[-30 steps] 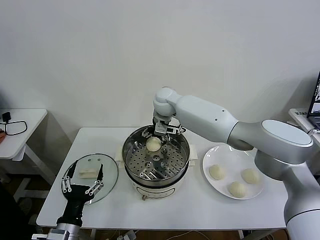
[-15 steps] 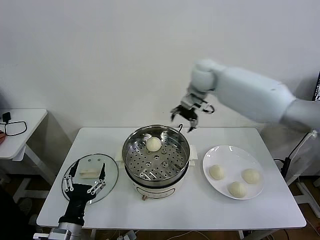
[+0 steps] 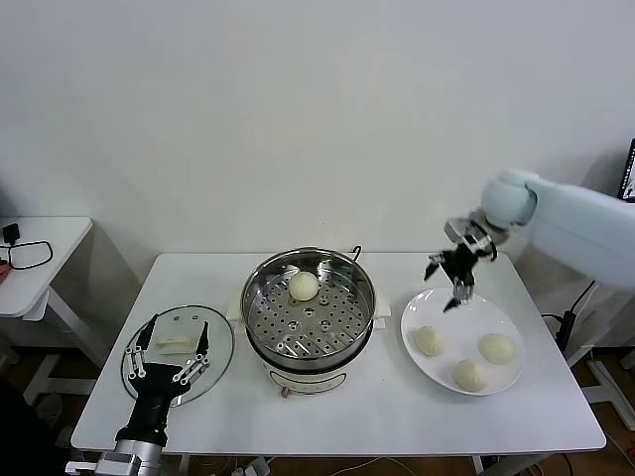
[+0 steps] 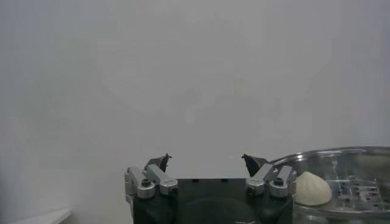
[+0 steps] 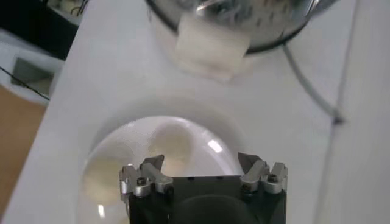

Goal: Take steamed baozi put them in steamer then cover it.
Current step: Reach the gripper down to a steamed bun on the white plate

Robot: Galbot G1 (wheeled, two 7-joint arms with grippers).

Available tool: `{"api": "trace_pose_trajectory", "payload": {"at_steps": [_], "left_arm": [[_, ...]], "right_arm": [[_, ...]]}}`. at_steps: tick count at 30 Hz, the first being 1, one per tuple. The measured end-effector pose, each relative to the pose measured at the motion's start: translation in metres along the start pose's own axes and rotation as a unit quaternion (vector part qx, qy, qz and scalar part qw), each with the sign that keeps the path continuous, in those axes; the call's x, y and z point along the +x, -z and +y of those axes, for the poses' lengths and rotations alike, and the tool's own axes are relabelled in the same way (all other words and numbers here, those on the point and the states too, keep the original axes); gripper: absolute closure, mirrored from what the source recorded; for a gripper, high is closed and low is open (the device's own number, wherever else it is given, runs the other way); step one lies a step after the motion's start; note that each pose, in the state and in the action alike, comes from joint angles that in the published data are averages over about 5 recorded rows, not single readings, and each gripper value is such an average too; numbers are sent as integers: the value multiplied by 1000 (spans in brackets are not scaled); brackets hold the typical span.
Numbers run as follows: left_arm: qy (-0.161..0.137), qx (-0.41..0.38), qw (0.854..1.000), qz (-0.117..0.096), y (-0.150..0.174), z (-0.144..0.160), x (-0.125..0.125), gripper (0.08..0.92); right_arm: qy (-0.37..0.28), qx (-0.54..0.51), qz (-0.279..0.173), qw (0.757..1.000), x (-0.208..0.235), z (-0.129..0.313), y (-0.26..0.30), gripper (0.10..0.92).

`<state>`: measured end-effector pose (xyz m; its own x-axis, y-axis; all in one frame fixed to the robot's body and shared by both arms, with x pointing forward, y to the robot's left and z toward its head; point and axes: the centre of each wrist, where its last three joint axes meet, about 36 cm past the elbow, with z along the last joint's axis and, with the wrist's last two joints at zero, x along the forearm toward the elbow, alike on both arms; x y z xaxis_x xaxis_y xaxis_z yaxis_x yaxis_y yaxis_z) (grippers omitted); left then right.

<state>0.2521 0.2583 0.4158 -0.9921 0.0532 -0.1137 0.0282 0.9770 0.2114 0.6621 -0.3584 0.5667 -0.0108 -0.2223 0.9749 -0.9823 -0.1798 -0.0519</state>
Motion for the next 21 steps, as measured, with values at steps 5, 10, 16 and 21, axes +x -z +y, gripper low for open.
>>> {"api": "trace_pose_trajectory", "payload": {"at_steps": [5,10,16,21], "left_arm": [[1,0,1000,1,-1,0,0,177],[2,-1,1000,2,-1,1,0,177],[4,-3,1000,2,-2,2,1,177],[4,-2,1000,2,-2,1,1,177]], "right_arm": [[4,-27,-4,1000,-29,12,-14,200],[-4,-46,-10,999,-51,18,-20,200],[-15,-55,-11,998,-71,20,-21,200],[-18,-58,-9,998,-85,21,-20,200]]}}
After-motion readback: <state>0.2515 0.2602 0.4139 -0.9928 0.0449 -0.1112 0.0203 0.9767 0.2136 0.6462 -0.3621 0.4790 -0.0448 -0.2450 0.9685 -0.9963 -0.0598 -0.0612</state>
